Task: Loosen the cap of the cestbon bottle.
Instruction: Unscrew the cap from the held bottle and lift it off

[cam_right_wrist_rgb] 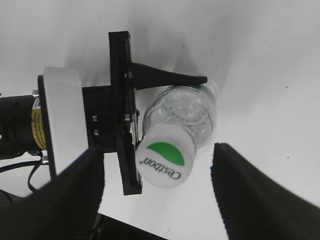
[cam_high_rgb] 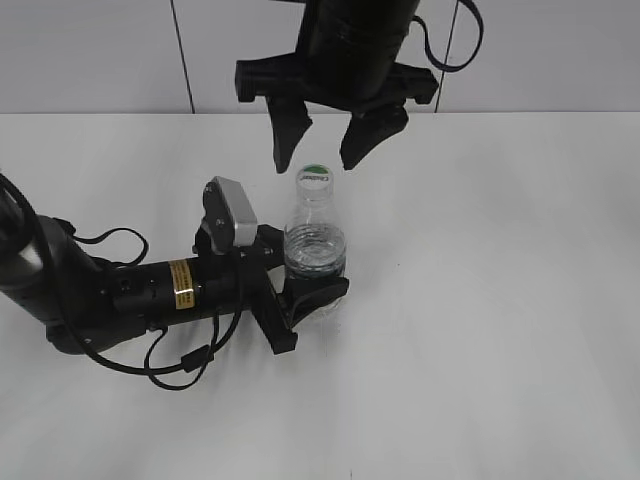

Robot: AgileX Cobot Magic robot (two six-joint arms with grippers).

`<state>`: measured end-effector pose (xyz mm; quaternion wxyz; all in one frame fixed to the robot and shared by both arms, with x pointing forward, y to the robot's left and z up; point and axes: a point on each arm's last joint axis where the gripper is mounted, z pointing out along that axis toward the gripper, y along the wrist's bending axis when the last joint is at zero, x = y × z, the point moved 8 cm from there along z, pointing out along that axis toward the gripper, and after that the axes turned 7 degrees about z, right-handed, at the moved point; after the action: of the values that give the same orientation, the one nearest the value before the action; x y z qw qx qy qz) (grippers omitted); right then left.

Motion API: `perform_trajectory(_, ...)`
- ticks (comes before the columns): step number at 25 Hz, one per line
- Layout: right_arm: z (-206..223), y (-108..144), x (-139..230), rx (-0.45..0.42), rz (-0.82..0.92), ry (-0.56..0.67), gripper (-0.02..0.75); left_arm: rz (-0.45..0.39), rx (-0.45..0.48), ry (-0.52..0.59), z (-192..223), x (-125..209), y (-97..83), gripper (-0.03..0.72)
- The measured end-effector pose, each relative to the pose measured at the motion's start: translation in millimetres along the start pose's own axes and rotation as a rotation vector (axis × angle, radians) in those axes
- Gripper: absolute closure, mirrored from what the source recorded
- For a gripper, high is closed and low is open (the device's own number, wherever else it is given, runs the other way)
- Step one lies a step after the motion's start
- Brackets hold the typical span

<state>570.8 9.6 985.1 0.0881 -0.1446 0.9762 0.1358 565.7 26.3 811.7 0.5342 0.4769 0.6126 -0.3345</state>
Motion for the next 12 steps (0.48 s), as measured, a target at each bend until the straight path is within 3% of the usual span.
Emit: perform_trajectory(12,1.0,-4.1,-0.6,0.023,-0.024,-0.004,0.23,0.0,0.0,-0.001,0.0,-0.2,0.0,0.272)
